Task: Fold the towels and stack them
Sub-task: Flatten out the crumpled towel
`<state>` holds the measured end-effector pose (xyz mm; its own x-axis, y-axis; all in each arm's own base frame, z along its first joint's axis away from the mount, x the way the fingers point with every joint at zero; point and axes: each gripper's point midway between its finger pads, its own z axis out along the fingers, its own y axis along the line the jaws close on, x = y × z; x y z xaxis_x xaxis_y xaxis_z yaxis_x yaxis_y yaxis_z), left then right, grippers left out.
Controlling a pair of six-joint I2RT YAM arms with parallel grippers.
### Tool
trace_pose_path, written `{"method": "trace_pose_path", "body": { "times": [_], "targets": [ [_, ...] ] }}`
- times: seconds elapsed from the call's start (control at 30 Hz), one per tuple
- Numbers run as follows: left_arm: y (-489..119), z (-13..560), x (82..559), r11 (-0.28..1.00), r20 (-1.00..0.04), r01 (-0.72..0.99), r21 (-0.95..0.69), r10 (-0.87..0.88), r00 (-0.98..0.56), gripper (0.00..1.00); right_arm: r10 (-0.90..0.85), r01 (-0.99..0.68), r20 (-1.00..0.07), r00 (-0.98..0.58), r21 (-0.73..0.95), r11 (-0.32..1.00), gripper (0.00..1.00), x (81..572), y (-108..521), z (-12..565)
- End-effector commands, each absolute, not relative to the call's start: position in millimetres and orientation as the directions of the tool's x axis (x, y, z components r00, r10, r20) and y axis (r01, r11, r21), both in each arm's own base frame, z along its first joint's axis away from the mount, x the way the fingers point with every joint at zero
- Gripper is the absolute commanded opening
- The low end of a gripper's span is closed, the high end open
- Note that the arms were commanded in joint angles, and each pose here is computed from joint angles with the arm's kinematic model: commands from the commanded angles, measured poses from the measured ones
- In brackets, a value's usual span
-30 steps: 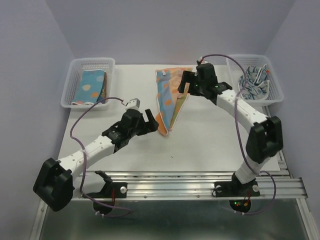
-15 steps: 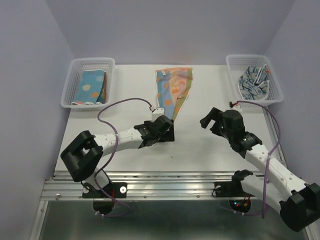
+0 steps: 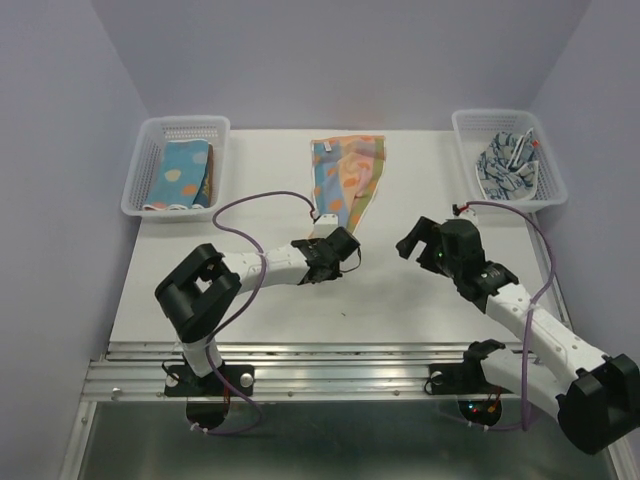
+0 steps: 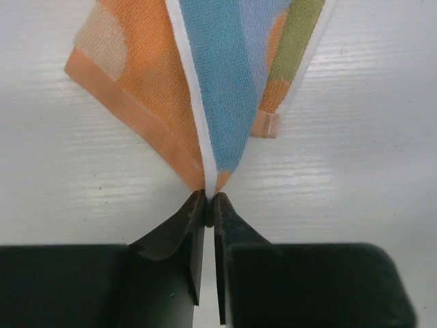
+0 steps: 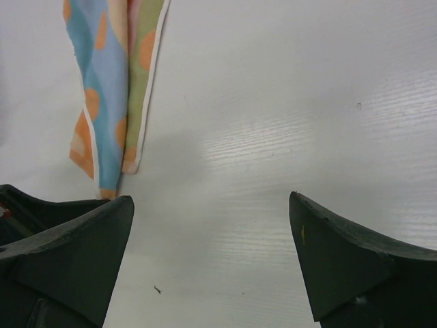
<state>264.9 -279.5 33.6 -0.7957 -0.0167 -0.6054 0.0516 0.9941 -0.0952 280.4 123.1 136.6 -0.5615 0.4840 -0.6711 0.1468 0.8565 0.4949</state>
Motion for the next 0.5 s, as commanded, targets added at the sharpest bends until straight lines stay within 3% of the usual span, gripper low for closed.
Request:
{"method": "trace_pose_path", "body": {
  "times": [0.0, 0.03, 0.17, 0.47],
  "targets": [
    [-275.9, 63.0, 280.1, 0.996, -0.671, 0.01, -0.084, -0.049, -0.74, 0.08, 0.445, 0.083, -0.667, -0.597, 0.501, 0.862, 1.0, 281.4, 135.7, 127.4],
    [-272.7, 65.2, 282.2, 0.997, -0.676, -0.001, -0.077, -0.053, -0.735, 0.0, 0.44, 0.069, -0.662, -0.606, 0.508, 0.859, 1.0, 281.5, 139.0, 126.9],
    [-263.8, 73.1, 289.8, 0.996, -0.688, -0.027, -0.087, -0.08, -0.722, 0.0, 0.414, 0.036, -0.644, -0.643, 0.514, 0.857, 1.0, 281.3, 151.7, 120.8],
    [-254.7, 113.4, 302.0, 0.949, -0.7, 0.004, -0.317, -0.231, -0.675, 0.0, 0.334, -0.033, -0.62, -0.71, 0.503, 0.864, 1.0, 282.0, 216.4, 109.2]
  ]
}}
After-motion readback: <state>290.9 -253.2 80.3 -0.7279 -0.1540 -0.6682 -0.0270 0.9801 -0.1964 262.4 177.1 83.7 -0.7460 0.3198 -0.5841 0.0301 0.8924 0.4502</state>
